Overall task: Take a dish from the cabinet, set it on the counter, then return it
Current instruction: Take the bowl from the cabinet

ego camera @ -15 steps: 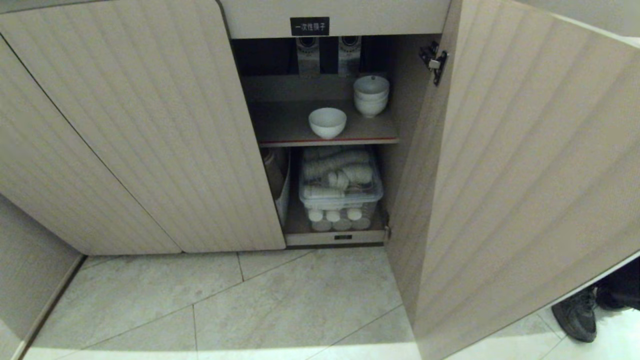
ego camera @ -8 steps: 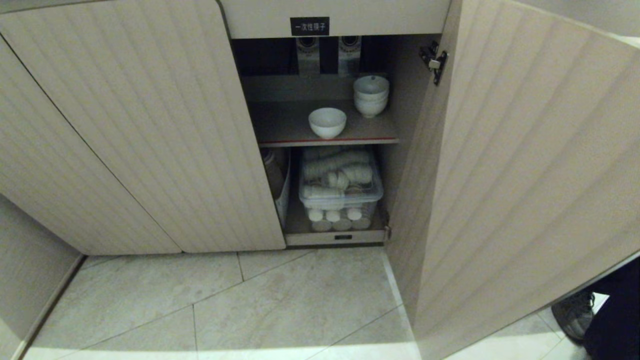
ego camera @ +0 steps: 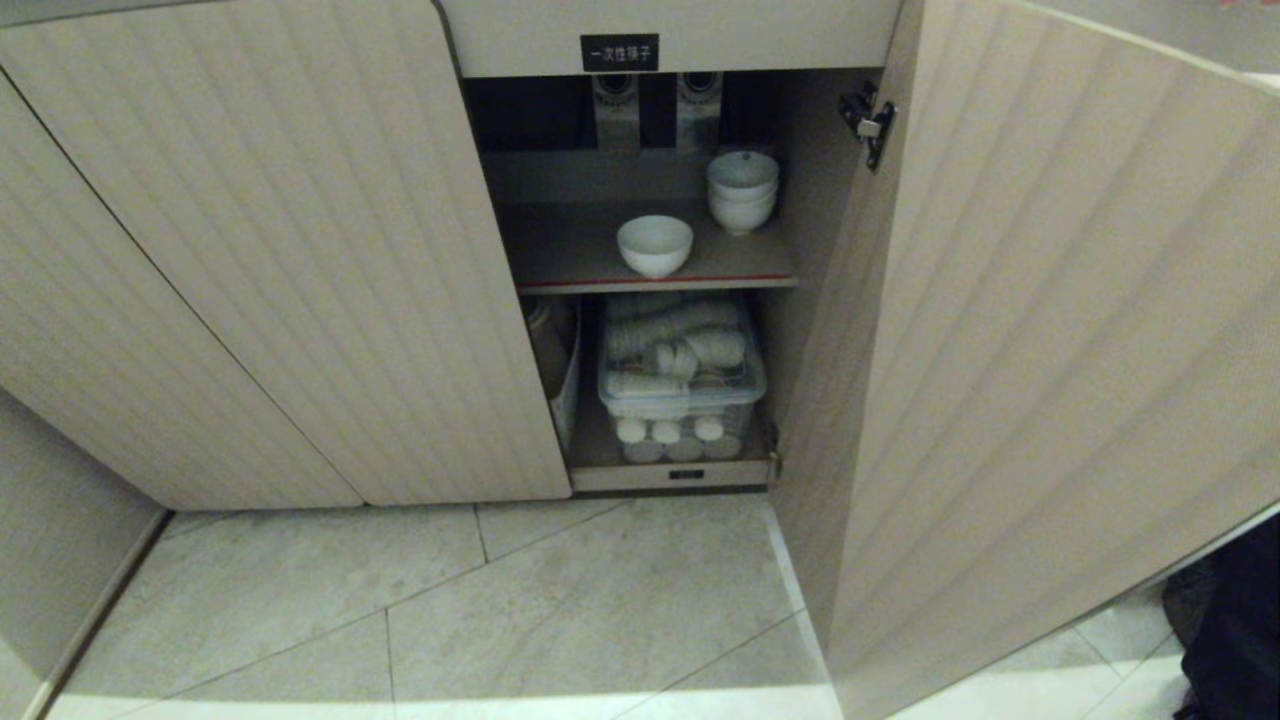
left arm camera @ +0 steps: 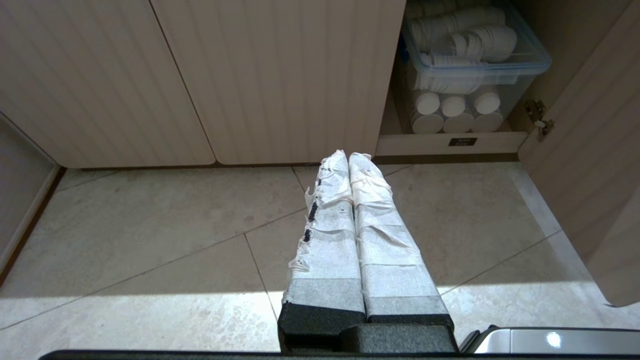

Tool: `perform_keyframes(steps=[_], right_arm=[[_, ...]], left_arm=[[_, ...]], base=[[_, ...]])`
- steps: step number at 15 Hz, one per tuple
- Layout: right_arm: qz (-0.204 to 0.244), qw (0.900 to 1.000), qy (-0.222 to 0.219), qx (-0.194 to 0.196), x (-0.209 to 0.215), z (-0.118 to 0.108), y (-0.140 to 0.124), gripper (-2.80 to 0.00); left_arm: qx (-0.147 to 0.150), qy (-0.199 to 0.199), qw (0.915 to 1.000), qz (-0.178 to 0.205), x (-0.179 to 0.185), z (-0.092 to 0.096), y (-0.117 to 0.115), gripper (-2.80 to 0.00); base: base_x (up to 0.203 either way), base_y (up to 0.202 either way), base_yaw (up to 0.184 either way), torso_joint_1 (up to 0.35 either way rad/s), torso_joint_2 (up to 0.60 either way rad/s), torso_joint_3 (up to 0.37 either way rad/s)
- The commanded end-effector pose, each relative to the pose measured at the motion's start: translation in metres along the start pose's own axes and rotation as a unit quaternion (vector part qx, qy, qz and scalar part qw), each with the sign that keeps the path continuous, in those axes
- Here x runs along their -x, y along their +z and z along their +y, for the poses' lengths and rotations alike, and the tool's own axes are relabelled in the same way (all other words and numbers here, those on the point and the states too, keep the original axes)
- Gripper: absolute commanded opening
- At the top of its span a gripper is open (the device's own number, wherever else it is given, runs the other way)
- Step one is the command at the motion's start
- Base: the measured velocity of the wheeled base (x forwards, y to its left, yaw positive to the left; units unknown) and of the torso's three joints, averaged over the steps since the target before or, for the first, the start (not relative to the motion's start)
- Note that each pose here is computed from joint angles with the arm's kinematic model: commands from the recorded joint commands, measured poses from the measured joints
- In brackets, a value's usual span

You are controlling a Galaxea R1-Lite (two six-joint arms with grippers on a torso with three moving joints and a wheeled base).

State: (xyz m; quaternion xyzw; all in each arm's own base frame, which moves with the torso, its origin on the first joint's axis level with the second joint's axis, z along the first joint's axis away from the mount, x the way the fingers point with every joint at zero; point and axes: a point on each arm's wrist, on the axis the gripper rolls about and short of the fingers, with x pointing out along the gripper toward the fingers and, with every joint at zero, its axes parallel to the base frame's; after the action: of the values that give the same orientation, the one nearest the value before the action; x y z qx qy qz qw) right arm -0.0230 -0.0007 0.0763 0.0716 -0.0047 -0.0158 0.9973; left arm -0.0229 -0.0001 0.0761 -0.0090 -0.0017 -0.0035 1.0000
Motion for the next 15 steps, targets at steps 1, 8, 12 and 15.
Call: perform_keyframes(steps=[1,8,12,15], right_arm=[[0.000,1.000,0.000,0.000,-0.0001,0.0000,0.0000,-2.80],[0.000,1.000,0.000,0.000,-0.0001,0.0000,0.0000,-2.80],[0.000,1.000,0.000,0.000,-0.0001,0.0000,0.0000,-2.80],[0.000,1.000,0.000,0.000,-0.0001,0.0000,0.0000,-2.80]], left_arm=[[0.000,0.000,1.0000,0.000,0.0000,0.0000,-0.0001,-2.80],[0.000,0.000,1.0000,0.000,0.0000,0.0000,-0.0001,-2.80],[0.001,0.000,1.0000,0.000,0.0000,0.0000,-0.0001,-2.80],[0.000,0.000,1.0000,0.000,0.0000,0.0000,-0.0001,-2.80]], base=[[0.000,0.000,0.000,0.000,0.00,0.000],[0.000,0.000,0.000,0.000,0.00,0.000],[0.000,0.000,0.000,0.000,0.00,0.000],[0.000,0.000,0.000,0.000,0.00,0.000]])
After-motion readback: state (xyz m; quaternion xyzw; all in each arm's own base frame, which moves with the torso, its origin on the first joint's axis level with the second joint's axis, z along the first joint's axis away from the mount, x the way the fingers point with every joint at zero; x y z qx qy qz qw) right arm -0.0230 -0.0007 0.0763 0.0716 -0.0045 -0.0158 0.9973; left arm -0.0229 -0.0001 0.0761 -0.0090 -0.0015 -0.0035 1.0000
